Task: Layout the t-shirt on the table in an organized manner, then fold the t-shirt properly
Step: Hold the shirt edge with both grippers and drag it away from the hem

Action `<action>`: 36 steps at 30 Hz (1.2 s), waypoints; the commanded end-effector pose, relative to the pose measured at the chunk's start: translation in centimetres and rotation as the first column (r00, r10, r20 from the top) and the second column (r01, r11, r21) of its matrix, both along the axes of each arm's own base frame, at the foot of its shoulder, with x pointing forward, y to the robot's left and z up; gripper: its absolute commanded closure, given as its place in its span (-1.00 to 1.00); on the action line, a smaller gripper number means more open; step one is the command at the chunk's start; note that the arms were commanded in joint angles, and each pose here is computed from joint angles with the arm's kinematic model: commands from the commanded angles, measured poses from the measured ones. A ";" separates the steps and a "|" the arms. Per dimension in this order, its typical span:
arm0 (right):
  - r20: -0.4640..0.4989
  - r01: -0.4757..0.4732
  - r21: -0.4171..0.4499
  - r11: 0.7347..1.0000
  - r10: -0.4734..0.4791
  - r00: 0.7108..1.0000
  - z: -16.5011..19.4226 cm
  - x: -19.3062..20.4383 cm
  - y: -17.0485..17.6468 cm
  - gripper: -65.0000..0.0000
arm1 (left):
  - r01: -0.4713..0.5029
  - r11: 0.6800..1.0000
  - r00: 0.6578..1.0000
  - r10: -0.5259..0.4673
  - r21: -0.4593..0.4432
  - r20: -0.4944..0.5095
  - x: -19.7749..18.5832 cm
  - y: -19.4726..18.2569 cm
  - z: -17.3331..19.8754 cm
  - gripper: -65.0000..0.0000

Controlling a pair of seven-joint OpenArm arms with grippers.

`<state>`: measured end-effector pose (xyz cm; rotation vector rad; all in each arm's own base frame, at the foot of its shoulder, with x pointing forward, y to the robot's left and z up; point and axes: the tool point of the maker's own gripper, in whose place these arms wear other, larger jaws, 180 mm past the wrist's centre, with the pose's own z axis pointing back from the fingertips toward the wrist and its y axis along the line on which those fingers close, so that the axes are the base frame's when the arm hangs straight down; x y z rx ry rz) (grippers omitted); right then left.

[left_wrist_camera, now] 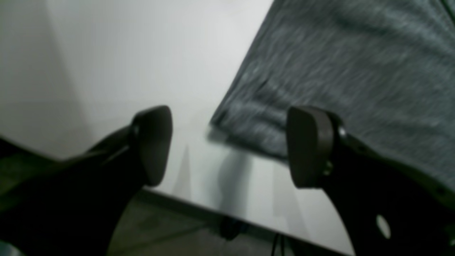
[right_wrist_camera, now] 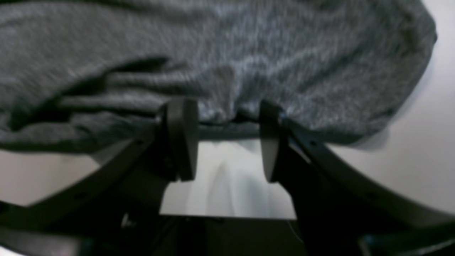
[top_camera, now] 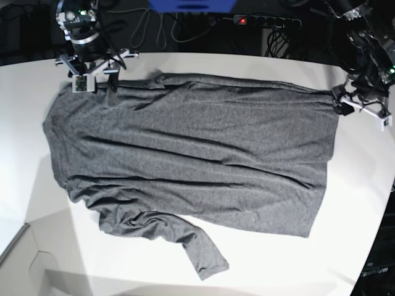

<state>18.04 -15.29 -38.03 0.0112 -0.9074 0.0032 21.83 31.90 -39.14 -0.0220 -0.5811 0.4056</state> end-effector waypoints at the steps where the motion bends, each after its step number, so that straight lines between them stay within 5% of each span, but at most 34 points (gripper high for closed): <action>1: 0.027 -0.004 0.006 1.000 0.004 1.000 0.8 0.0 0.3 0.12 | 0.003 1.000 0.999 -0.004 0.027 0.037 0.8 0.6 1.1 -0.51; 19: -0.007 -0.076 0.066 0.995 0.077 0.997 0.1 -1.3 3.8 0.06 | -0.064 0.995 0.998 0.065 -0.079 0.012 -0.7 -0.6 -4.0 -0.50; 26: -0.010 -0.144 0.127 0.981 0.147 0.989 -0.1 -1.6 7.3 0.04 | 0.022 0.995 1.000 -0.022 -0.101 0.007 0.8 -3.5 -4.5 -0.49; 36: -0.038 -0.145 0.147 0.979 0.152 0.988 -2.3 -0.7 7.8 0.04 | 0.024 0.994 1.000 -0.023 -0.103 0.012 1.0 -3.6 -4.4 -0.49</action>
